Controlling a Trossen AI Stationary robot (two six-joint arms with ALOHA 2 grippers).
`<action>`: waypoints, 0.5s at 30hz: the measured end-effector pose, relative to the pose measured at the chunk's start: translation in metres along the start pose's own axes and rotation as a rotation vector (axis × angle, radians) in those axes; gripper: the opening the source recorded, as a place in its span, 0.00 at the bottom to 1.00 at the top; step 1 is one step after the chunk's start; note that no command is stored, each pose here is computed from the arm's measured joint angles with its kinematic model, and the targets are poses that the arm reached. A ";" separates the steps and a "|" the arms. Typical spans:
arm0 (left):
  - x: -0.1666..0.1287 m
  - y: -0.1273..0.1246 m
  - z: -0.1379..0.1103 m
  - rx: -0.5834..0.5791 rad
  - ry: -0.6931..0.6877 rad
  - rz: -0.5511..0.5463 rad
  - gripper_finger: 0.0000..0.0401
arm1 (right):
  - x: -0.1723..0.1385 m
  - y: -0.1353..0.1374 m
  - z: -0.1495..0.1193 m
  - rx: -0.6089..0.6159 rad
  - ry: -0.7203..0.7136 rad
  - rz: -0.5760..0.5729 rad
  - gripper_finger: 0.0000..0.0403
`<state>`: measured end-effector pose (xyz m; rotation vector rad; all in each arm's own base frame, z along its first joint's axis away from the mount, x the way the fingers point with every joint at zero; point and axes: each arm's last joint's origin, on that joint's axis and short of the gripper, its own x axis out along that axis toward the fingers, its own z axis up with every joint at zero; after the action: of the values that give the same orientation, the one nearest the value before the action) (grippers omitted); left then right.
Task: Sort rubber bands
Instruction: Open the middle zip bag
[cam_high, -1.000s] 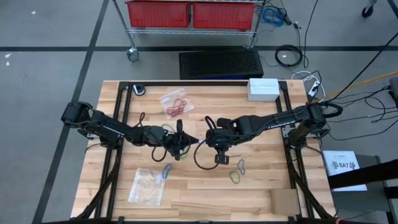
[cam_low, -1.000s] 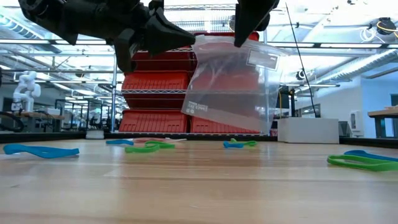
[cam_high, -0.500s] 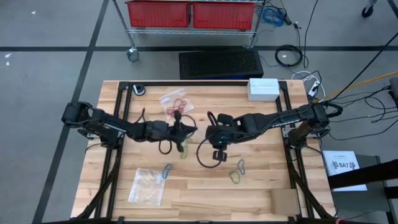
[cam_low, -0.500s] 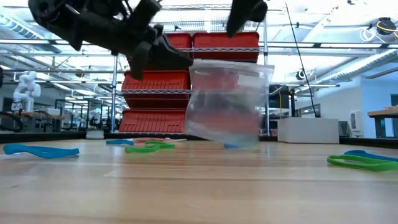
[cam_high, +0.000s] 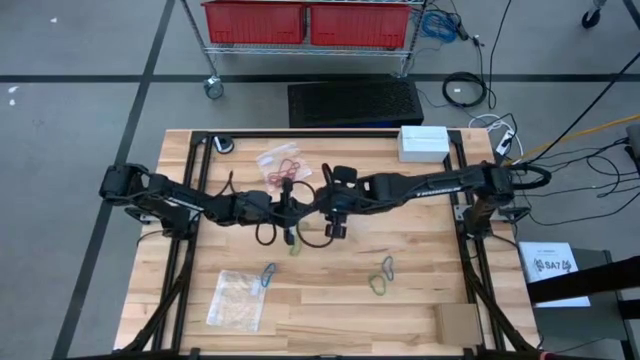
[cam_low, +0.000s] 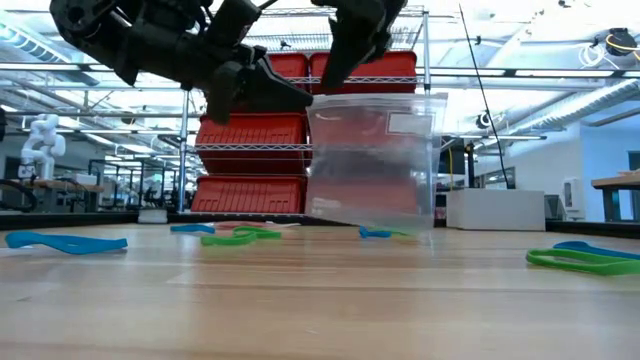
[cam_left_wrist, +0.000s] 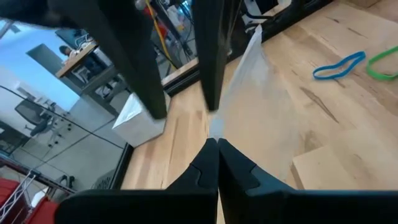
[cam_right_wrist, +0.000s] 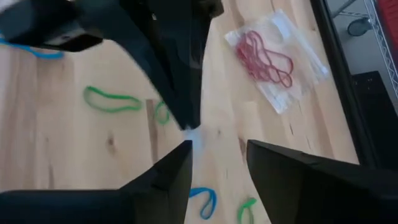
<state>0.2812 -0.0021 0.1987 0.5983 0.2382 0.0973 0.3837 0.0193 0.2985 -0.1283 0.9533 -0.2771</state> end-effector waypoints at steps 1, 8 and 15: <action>0.000 0.000 0.000 -0.001 -0.001 0.000 0.00 | 0.003 -0.001 0.000 -0.006 0.004 -0.002 0.36; 0.000 0.001 -0.001 -0.019 0.000 0.005 0.00 | 0.017 0.003 0.000 -0.018 0.024 0.021 0.34; 0.001 0.004 -0.002 -0.031 0.003 0.018 0.00 | 0.019 0.004 0.000 0.010 0.020 0.021 0.21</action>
<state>0.2813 0.0021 0.1992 0.5693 0.2335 0.1189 0.3947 0.0175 0.2831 -0.1069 0.9720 -0.2642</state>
